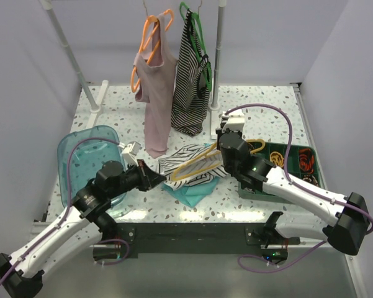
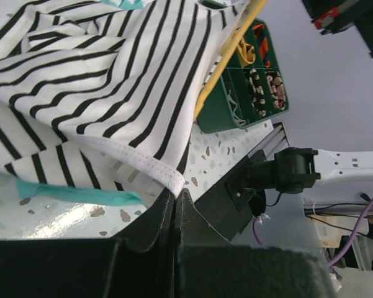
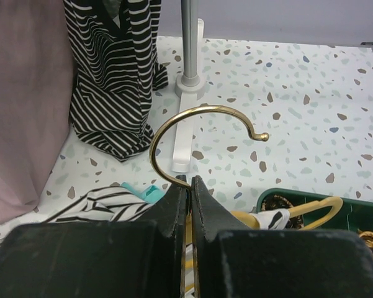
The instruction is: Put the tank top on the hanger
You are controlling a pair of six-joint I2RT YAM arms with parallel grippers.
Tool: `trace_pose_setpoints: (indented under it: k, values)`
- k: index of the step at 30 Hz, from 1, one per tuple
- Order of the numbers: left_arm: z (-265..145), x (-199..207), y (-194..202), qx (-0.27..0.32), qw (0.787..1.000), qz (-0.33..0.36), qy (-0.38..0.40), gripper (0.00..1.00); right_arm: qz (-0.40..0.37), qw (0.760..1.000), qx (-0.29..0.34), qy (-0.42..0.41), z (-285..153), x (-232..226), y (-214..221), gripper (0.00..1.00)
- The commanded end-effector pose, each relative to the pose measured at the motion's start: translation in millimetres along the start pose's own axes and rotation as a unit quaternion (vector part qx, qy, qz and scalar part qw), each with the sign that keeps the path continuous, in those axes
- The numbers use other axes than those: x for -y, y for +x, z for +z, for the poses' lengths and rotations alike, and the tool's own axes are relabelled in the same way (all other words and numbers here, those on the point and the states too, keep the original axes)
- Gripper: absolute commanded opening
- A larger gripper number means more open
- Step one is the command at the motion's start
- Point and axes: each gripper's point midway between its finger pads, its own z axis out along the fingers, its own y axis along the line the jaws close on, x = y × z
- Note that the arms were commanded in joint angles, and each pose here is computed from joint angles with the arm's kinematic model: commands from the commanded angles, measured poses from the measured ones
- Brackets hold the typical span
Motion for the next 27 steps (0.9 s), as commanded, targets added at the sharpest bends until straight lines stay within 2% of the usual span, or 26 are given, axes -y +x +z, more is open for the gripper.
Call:
trace_pose_setpoints:
  k: [1, 15, 19, 21, 27]
  values:
    - [-5.4, 58.3, -33.8, 0.039, 0.994, 0.005, 0.105, 0.00, 0.054, 0.997, 0.042, 0.032, -2.7, 8.8, -33.9, 0.00]
    - [8.0, 117.0, -64.1, 0.063, 0.970, -0.011, 0.235, 0.00, 0.069, 0.996, 0.043, 0.040, -0.3, 0.1, -37.2, 0.00]
    - [22.8, 102.0, -68.7, 0.076, 0.978, 0.006, 0.197, 0.02, 0.081, 0.996, 0.041, 0.027, -3.2, -3.1, -42.0, 0.00]
    - [32.1, 83.2, -67.6, 0.077, 0.986, 0.017, 0.150, 0.02, 0.088, 0.995, 0.044, 0.025, -6.6, -0.6, -48.3, 0.00]
    - [29.7, 53.1, -65.3, 0.082, 0.994, 0.029, 0.070, 0.05, 0.103, 0.992, 0.061, 0.026, -12.7, 4.9, -69.5, 0.00]
